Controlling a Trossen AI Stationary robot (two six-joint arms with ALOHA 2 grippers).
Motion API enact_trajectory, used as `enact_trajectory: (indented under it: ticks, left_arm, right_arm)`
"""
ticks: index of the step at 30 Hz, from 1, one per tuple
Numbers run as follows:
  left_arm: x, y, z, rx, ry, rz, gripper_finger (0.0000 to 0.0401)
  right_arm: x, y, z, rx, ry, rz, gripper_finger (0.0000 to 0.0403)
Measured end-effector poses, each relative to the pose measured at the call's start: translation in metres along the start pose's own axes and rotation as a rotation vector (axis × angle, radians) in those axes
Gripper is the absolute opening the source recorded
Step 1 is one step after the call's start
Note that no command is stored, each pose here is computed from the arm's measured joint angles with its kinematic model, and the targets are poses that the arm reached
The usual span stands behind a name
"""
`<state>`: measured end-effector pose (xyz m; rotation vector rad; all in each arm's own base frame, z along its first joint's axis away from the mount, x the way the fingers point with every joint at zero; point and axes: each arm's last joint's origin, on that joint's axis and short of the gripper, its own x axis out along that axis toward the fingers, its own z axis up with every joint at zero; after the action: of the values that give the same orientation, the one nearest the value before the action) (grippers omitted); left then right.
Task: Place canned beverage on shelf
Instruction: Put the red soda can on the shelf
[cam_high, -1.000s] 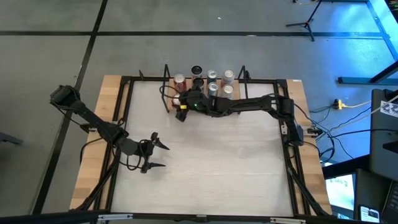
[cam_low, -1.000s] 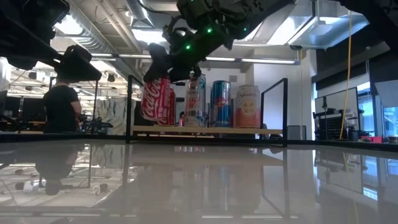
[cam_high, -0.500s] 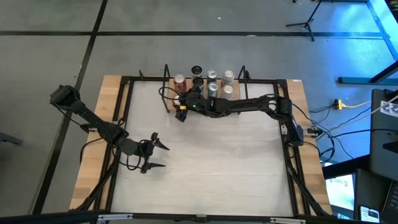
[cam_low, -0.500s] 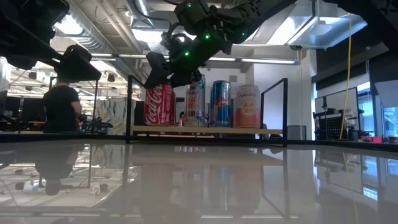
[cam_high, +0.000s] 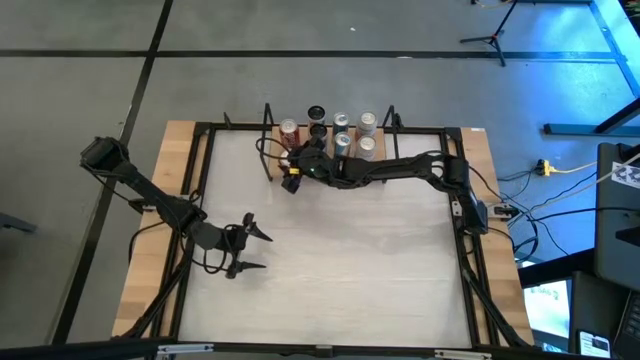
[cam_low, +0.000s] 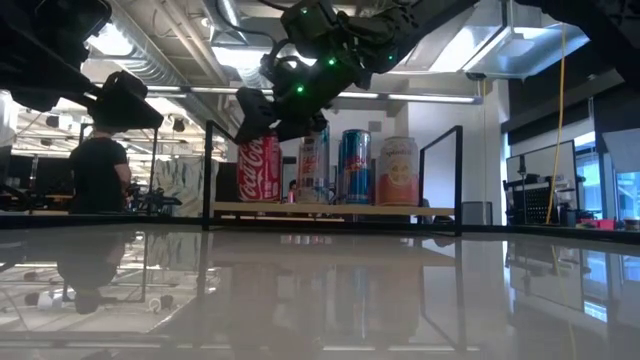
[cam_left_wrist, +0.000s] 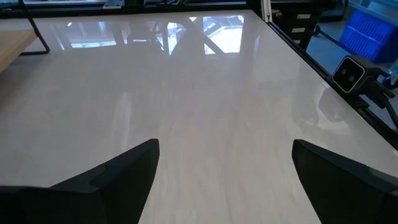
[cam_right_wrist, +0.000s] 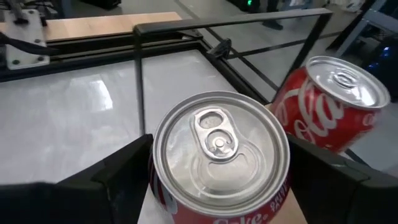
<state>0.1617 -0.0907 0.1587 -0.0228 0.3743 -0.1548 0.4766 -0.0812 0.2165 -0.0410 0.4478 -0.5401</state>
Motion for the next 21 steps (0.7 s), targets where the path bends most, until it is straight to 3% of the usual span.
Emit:
enact_trajectory:
  ticks: [21]
  left_arm:
    - [0.0,0.0,0.0002,-0.004,-0.002,0.0,0.0357]
  right_arm:
    - [0.0024,-0.0043,0.0005,0.066,-0.004,0.04,0.0328]
